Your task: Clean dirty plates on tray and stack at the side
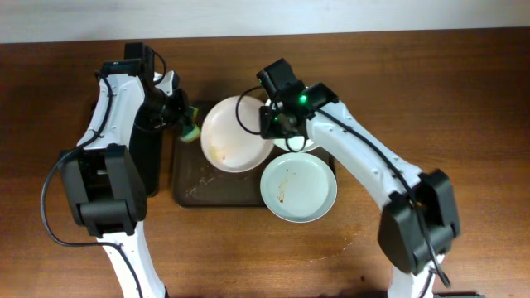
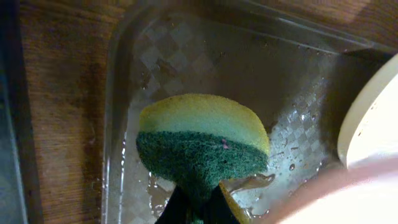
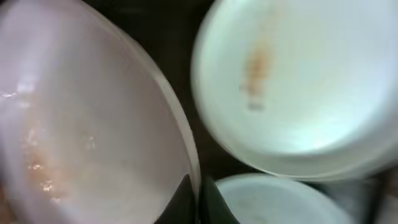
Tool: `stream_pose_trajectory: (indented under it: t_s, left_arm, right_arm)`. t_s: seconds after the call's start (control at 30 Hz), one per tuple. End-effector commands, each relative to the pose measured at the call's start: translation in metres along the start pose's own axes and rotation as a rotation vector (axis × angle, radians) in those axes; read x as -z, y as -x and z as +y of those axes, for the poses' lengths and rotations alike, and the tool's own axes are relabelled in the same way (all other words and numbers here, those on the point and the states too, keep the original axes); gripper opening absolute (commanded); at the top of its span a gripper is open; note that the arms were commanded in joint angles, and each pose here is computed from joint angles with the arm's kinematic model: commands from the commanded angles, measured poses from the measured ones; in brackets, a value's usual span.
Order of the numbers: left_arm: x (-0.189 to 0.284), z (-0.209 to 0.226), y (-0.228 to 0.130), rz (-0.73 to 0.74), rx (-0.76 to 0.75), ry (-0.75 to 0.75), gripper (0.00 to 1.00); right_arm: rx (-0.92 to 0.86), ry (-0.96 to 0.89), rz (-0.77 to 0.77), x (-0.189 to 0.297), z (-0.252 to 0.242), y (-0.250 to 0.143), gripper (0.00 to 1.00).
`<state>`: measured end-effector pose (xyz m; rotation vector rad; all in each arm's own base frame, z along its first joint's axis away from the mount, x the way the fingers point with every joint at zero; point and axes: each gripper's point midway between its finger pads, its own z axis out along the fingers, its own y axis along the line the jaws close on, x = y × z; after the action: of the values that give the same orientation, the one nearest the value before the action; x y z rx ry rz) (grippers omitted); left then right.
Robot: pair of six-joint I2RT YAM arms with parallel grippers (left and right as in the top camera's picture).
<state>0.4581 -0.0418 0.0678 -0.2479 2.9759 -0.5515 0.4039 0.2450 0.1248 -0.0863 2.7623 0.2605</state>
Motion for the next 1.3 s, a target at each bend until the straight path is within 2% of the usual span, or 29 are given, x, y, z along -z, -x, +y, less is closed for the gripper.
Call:
stream_pose_trajectory:
  t_s: [0.0, 0.1, 0.2, 0.37, 0.47, 0.53, 0.63, 0.67, 0.8, 0.9, 1.03, 1.1, 1.27]
  left_arm:
    - [0.005, 0.001, 0.007, -0.028, -0.033, 0.018, 0.01]
    - [0.003, 0.005, 0.006, -0.024, -0.03, 0.041, 0.01]
    - [0.0, 0.006, 0.003, -0.015, -0.03, 0.044, 0.01]
    - [-0.002, 0.007, 0.002, -0.013, -0.031, 0.051, 0.01]
    - [-0.002, 0.007, 0.002, -0.013, -0.031, 0.052, 0.01]
    - [-0.002, 0.007, 0.002, -0.013, -0.031, 0.052, 0.01]
    - [-0.002, 0.007, 0.002, -0.013, -0.031, 0.052, 0.01]
    - [-0.002, 0.008, 0.002, -0.014, -0.031, 0.053, 0.01]
    - [-0.002, 0.01, 0.002, -0.015, -0.031, 0.066, 0.01]
    - [-0.002, 0.01, 0.002, -0.015, -0.031, 0.066, 0.01]
    - [-0.002, 0.005, 0.003, -0.016, -0.034, 0.046, 0.01]
    - [-0.002, -0.013, 0.002, -0.011, -0.027, -0.056, 0.01]
    - [-0.001, -0.067, 0.004, -0.006, 0.014, -0.285, 0.01]
  right_arm:
    - [0.056, -0.274, -0.173, 0.037, -0.025, 0.014, 0.04]
    - [0.114, -0.517, -0.335, 0.063, -0.024, 0.015, 0.04]
    - [0.182, -0.73, -0.582, 0.106, -0.008, 0.024, 0.04]
    - [0.222, -0.832, -0.79, 0.144, 0.022, 0.02, 0.04]
    - [0.181, -0.881, -0.93, 0.169, 0.033, 0.018, 0.04]
    - [0.182, -0.917, -0.979, 0.18, 0.036, 0.016, 0.04]
    - [0.131, -0.874, -1.002, 0.178, 0.038, 0.015, 0.04]
    - [0.115, -0.828, -0.97, 0.169, 0.038, 0.015, 0.04]
    - [-0.011, -0.472, -0.549, 0.074, 0.028, 0.008, 0.04]
    - [-0.142, -0.381, -0.375, 0.032, 0.003, 0.01, 0.04]
    - [-0.231, -0.352, -0.301, -0.018, -0.003, 0.007, 0.04]
    - [-0.229, -0.33, -0.265, -0.039, 0.003, 0.001, 0.04]
    - [-0.258, -0.332, -0.256, -0.046, -0.003, 0.002, 0.04]
